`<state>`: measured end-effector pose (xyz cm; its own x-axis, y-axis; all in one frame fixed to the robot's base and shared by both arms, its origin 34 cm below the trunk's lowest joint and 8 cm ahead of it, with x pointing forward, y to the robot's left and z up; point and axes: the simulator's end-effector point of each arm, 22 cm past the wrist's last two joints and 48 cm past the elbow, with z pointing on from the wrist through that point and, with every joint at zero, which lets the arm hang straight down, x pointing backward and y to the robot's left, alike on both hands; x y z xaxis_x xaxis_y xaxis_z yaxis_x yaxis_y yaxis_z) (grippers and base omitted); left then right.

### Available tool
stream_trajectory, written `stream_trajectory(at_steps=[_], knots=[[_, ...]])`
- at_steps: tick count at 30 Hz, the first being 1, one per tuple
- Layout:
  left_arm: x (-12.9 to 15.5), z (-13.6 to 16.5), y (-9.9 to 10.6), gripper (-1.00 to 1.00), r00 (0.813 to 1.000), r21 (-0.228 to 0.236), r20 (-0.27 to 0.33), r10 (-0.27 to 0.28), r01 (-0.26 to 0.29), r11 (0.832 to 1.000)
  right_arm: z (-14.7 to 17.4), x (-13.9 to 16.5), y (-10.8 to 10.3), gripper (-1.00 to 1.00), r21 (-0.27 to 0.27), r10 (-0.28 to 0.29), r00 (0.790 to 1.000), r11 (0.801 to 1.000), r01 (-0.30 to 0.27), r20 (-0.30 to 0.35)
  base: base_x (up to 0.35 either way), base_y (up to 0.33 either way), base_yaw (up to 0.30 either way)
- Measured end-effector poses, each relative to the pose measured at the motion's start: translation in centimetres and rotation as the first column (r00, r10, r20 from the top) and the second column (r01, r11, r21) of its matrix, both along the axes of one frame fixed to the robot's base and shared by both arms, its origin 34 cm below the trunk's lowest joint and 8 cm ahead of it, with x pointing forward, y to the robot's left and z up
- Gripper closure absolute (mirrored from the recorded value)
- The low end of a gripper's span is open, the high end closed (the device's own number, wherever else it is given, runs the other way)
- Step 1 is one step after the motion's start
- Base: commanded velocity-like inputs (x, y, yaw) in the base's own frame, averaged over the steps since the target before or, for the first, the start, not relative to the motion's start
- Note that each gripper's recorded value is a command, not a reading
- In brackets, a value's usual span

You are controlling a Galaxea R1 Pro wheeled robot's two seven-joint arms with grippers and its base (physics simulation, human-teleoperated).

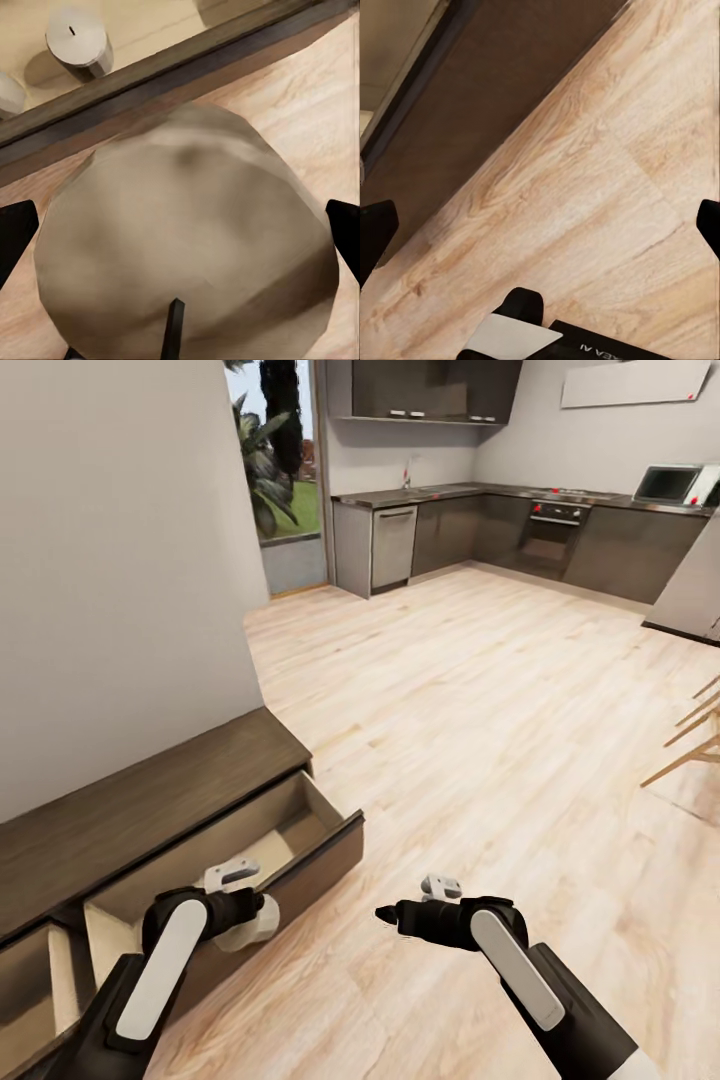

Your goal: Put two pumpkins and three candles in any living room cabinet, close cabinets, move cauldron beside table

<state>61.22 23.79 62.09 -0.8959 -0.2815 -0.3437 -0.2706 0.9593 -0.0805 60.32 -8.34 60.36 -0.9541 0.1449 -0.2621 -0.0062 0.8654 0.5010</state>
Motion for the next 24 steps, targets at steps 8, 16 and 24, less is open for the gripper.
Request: stream_trajectory(at_steps=[8,16,24], knots=[[-0.1,-0.1,0.0,1.00,1.000,0.002,-0.002,-0.001,0.001,1.000,0.1,0.4,-0.4,-1.00,0.000,-0.015,1.000,1.000,0.015,0.004,0.312,-0.030,-0.192],[-0.2,-0.1,0.0,1.00,1.000,0.000,-0.004,0.000,0.000,1.000,0.2,1.5,-2.2,-1.00,-0.005,-0.065,0.998,0.998,0.065,0.006,0.331,-0.001,0.140],[-0.2,-0.2,0.0,1.00,1.000,0.001,-0.006,-0.001,0.001,1.000,0.1,1.5,-2.3,-1.00,-0.008,-0.066,0.998,0.998,0.066,0.004,0.261,-0.093,0.284]])
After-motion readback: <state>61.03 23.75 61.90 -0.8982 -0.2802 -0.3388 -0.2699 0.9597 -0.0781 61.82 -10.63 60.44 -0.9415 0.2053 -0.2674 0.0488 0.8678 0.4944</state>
